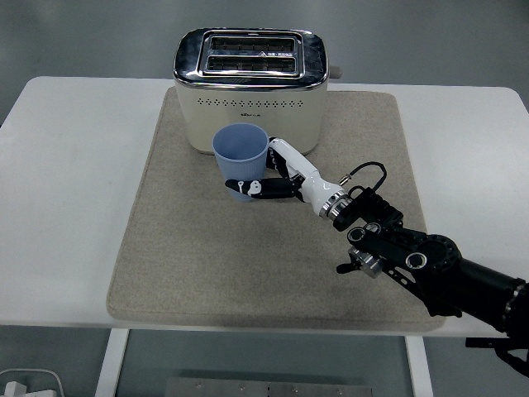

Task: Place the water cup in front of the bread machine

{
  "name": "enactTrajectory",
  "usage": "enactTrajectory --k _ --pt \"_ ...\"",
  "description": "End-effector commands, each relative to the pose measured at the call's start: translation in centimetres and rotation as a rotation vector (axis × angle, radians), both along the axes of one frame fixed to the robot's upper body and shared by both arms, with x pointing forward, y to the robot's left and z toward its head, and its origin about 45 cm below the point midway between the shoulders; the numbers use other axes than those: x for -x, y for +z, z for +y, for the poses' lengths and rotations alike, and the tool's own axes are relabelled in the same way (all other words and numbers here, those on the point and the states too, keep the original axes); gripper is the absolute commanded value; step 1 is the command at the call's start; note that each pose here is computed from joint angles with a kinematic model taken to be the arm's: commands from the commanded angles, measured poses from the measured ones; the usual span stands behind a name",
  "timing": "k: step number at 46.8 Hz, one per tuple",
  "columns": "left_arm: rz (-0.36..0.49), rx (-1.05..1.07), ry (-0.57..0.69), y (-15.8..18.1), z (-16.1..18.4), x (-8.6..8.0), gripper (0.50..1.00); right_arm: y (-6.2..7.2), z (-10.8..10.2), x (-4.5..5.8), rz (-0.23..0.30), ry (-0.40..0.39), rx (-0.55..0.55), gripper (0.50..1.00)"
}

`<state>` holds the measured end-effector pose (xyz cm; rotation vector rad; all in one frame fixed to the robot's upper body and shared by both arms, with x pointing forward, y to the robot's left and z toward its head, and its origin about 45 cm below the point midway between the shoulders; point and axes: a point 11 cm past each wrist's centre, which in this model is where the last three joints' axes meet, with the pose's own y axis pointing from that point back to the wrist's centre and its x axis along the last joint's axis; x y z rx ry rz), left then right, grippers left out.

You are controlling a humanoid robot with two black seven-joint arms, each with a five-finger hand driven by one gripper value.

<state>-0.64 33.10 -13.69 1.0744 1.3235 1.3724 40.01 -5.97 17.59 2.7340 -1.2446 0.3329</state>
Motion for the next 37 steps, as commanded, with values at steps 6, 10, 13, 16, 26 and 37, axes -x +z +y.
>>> enactTrajectory --k 6,10,13,16,26,37 --pt "0.000 0.000 0.000 0.00 -0.01 0.00 0.999 -0.18 -0.21 -0.08 0.003 -0.006 0.005 0.946" --pt "0.000 0.000 0.000 0.00 -0.01 0.00 0.999 -0.18 -0.21 -0.08 0.003 -0.006 0.005 0.946" --pt "0.000 0.000 0.000 0.00 -0.01 0.00 0.999 -0.25 -0.21 -0.04 0.005 -0.005 0.005 0.946" --pt "0.000 -0.001 0.000 0.00 0.04 0.00 0.999 -0.27 -0.25 -0.07 0.005 -0.006 0.006 0.946" --pt "0.000 0.000 0.000 0.00 -0.01 0.00 0.999 -0.43 -0.27 0.15 0.004 -0.004 -0.003 0.946" --pt "0.000 0.000 0.000 0.00 -0.01 0.00 0.999 -0.37 -0.25 0.12 0.002 -0.004 -0.003 0.944"
